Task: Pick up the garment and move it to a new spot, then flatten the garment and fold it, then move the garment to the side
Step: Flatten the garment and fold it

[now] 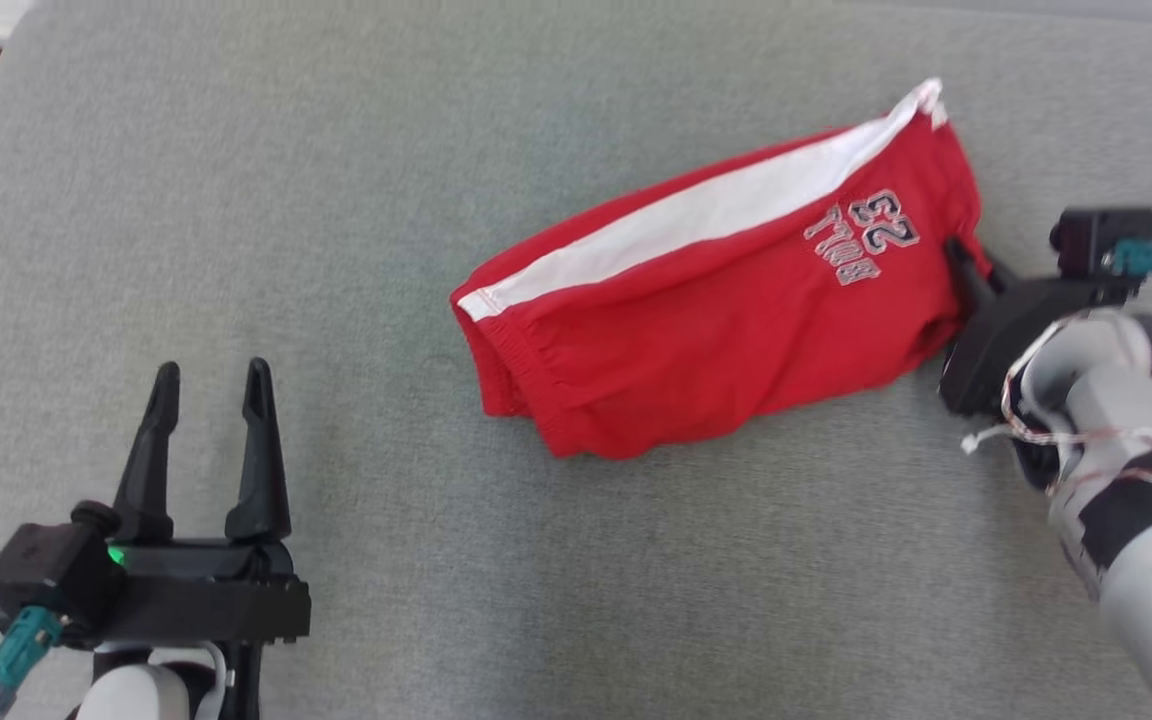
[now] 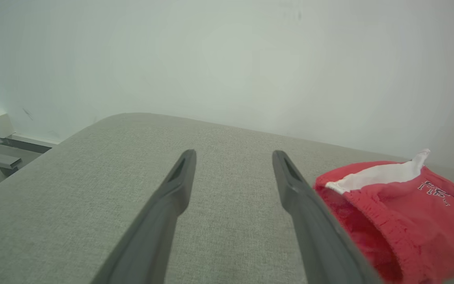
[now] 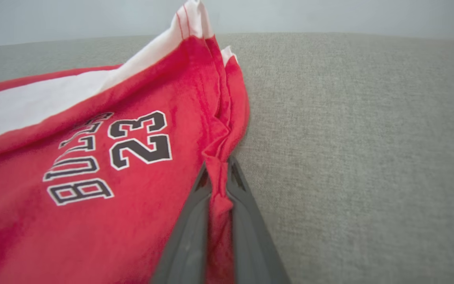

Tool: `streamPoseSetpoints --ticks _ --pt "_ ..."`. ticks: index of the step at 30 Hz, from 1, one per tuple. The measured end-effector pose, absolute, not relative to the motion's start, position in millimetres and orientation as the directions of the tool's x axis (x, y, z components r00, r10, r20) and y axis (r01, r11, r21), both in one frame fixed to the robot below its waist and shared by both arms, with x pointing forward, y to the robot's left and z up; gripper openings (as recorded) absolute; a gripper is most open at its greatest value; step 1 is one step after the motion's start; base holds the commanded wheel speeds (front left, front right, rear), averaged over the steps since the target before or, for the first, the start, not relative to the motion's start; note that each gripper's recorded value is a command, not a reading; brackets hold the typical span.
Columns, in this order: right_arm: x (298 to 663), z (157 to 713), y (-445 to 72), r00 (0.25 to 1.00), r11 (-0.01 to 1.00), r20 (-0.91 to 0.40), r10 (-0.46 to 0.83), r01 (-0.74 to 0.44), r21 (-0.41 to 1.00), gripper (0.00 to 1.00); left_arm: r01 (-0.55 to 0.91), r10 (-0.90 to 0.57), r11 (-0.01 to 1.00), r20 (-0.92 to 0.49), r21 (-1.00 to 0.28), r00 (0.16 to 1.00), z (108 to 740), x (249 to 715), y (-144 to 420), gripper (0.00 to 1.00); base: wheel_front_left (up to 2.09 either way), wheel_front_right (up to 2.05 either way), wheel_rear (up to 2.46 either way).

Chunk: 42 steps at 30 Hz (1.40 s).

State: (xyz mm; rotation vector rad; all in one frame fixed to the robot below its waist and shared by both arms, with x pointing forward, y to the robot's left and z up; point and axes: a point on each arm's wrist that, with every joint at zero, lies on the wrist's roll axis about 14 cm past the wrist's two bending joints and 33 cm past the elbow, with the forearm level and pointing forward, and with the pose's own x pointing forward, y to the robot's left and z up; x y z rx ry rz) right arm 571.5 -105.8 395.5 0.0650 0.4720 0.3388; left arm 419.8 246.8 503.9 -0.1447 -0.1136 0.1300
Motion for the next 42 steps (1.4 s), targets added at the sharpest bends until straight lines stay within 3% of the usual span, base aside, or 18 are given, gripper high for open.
streamPoseSetpoints --ticks 6,13,25,34,42 --pt "545 406 -130 0.864 0.950 -0.396 0.311 -0.271 0.154 0.00 -0.097 0.113 0.983 0.101 -0.155 0.988 505 412 237 1.00 0.00 0.00 0.00" --pt "506 413 -201 0.900 0.980 -0.393 0.186 -0.141 0.140 0.00 -0.053 0.070 0.986 0.102 -0.157 0.992 506 404 221 1.00 0.00 0.00 0.00" --pt "478 432 -261 0.932 0.993 -0.358 0.053 -0.012 0.116 0.00 0.005 0.018 0.986 0.134 -0.168 0.991 518 400 202 1.00 0.00 0.00 0.00" --pt "483 467 -219 0.961 0.983 -0.231 0.153 -0.124 0.137 0.00 -0.001 0.024 0.986 0.132 -0.167 0.991 519 389 205 1.00 0.00 0.00 0.00" --pt "486 500 -131 0.920 0.924 -0.118 0.373 -0.358 0.132 0.00 -0.015 0.039 0.986 0.142 -0.167 0.989 522 380 210 1.00 0.00 0.00 0.00"
